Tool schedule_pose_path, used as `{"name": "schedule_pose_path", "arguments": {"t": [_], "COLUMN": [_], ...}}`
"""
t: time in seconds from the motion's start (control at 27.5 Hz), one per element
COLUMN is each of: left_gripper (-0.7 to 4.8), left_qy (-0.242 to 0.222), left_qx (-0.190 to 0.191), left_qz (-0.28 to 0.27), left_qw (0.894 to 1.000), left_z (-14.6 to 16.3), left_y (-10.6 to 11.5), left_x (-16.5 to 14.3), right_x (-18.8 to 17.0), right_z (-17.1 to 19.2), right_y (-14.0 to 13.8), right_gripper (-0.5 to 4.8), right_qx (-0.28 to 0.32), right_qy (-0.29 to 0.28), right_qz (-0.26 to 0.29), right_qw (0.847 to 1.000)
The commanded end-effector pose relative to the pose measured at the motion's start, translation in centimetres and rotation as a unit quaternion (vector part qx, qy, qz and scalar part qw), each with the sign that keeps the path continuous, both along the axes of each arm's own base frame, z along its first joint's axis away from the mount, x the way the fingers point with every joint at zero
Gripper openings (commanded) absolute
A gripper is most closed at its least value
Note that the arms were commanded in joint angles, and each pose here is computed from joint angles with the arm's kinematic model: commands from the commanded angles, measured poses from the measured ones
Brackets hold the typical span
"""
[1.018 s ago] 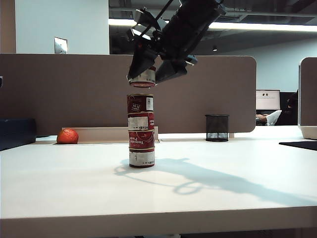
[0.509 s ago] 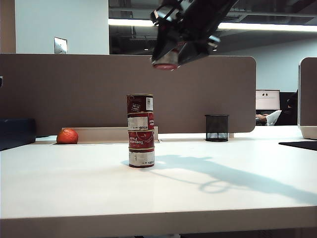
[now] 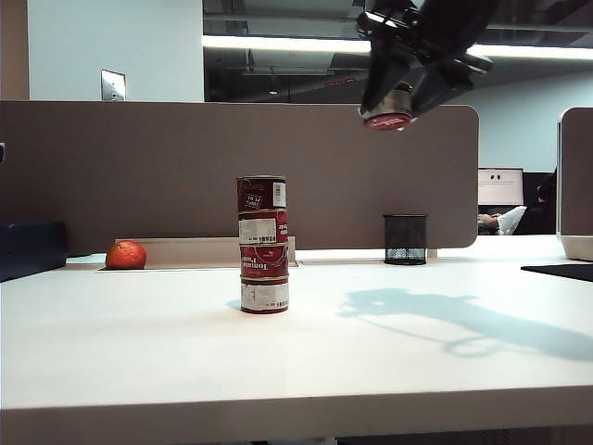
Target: Take a can of tomato sauce from the stacked ones and place it on the table.
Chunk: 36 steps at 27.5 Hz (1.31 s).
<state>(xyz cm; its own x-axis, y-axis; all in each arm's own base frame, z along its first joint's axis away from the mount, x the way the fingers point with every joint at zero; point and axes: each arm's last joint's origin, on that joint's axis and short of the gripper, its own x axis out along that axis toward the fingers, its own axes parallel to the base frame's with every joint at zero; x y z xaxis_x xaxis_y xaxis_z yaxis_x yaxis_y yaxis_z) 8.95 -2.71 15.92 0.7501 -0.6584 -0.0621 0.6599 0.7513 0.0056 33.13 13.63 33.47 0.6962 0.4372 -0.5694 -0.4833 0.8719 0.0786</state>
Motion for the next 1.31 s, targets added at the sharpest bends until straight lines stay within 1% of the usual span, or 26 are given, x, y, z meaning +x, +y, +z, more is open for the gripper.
{"name": "schedule_pose_path", "arguments": {"t": [0.04, 0.18, 0.33, 0.44, 0.55, 0.8, 1.09, 1.24, 1.31], "left_gripper": [-0.06, -0.06, -0.06, -0.06, -0.06, -0.06, -0.06, -0.06, -0.06], "left_qy": [-0.003, -0.003, -0.003, -0.003, -0.003, -0.002, -0.003, -0.003, -0.003], "left_qx": [-0.002, -0.002, -0.002, -0.002, -0.002, -0.002, -0.002, -0.002, -0.002], "left_qz": [0.000, 0.000, 0.000, 0.000, 0.000, 0.000, 0.000, 0.000, 0.000], "left_qw": [1.000, 1.000, 1.000, 1.000, 1.000, 1.000, 1.000, 1.000, 1.000], "left_z": [0.1, 0.1, 0.1, 0.1, 0.1, 0.1, 0.1, 0.1, 0.1], "left_y": [0.0, 0.0, 0.0, 0.0, 0.0, 0.0, 0.0, 0.0, 0.0], "left_x": [0.0, 0.0, 0.0, 0.0, 0.0, 0.0, 0.0, 0.0, 0.0], "right_x": [0.0, 0.3, 0.4, 0.2, -0.4, -0.6, -1.2, -1.6, -1.7], "right_z": [0.2, -0.1, -0.3, -2.1, -4.8, -7.6, -11.3, -12.7, -13.7], "right_y": [-0.8, -1.7, -1.9, -2.3, -2.6, -2.7, -3.7, -4.1, -4.1], "right_gripper": [1.48, 1.47, 1.46, 1.43, 1.34, 1.34, 1.34, 1.34, 1.34], "right_qx": [-0.002, -0.002, -0.003, 0.000, 0.000, 0.008, 0.005, -0.001, -0.007], "right_qy": [0.007, 0.012, 0.013, 0.015, 0.019, 0.004, -0.022, -0.009, 0.006], "right_qz": [-0.011, -0.023, -0.026, -0.032, -0.037, -0.043, -0.084, -0.087, -0.087], "right_qw": [1.000, 1.000, 1.000, 0.999, 0.999, 0.999, 0.996, 0.996, 0.996]}}
